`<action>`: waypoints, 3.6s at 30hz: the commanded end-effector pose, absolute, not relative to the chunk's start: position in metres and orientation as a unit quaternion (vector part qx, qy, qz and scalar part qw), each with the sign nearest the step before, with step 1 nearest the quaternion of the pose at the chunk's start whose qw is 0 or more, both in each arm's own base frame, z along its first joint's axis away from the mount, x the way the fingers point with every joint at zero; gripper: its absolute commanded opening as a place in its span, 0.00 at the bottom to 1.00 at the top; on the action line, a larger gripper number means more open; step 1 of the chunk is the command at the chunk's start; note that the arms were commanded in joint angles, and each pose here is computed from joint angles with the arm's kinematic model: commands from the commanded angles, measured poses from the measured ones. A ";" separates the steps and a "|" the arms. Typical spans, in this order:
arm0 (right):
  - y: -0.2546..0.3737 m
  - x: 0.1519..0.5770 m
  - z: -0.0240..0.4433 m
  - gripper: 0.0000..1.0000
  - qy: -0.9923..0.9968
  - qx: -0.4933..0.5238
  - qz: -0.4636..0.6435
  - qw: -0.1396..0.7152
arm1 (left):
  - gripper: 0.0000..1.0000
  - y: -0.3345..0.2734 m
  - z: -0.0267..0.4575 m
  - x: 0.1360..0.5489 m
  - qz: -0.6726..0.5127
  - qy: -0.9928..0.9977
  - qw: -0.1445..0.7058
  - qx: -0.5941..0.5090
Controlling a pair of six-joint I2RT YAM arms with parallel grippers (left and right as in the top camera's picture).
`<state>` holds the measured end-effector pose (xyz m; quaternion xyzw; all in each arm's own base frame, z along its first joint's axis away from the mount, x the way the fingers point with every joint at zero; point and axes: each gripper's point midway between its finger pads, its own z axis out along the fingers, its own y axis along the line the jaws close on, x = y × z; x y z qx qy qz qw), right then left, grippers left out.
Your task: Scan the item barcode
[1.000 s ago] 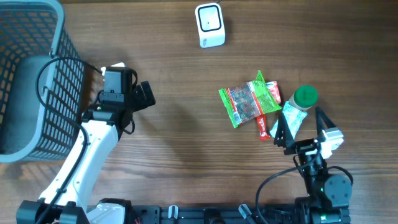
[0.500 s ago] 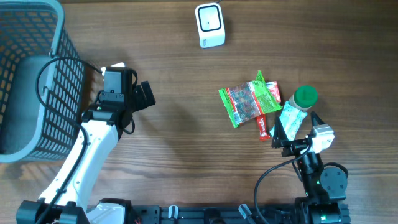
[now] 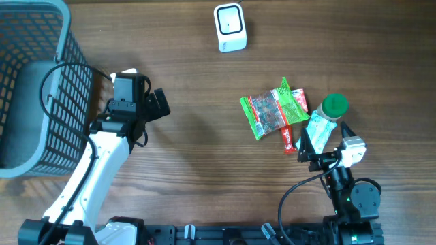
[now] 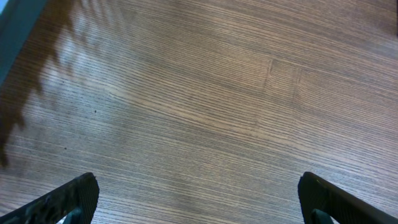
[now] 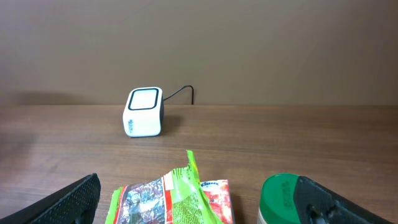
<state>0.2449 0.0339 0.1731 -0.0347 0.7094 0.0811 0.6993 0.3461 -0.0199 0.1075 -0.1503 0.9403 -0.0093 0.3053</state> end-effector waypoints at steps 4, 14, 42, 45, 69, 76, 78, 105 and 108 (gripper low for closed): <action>0.030 0.245 0.176 1.00 0.705 -0.033 0.070 0.705 | 1.00 -0.016 0.109 0.349 -0.001 0.940 0.308 -0.147; 0.030 0.245 0.176 1.00 0.705 -0.033 0.070 0.705 | 1.00 -0.016 0.109 0.348 -0.001 0.940 0.308 -0.147; 0.030 0.245 0.176 1.00 0.705 -0.033 0.070 0.705 | 1.00 0.000 0.336 0.242 -0.093 0.757 0.628 -0.155; 0.030 0.245 0.176 1.00 0.705 -0.033 0.070 0.705 | 1.00 0.004 0.359 0.212 -0.106 0.719 0.669 -0.156; 0.030 0.245 0.176 1.00 0.705 -0.033 0.070 0.705 | 1.00 0.016 0.312 0.171 -0.135 0.663 0.710 -0.194; 0.030 0.245 0.176 1.00 0.705 -0.033 0.070 0.705 | 1.00 0.009 0.348 0.193 -0.223 0.529 0.799 -0.180; 0.030 0.245 0.176 1.00 0.705 -0.033 0.070 0.705 | 1.00 0.004 0.343 0.198 -0.234 0.517 0.807 -0.164; 0.030 0.245 0.176 1.00 0.705 -0.033 0.070 0.705 | 1.00 -0.002 0.157 0.246 -0.155 0.715 0.663 -0.160; 0.030 0.245 0.176 1.00 0.705 -0.033 0.070 0.705 | 1.00 -0.004 0.157 0.246 -0.119 0.724 0.670 -0.114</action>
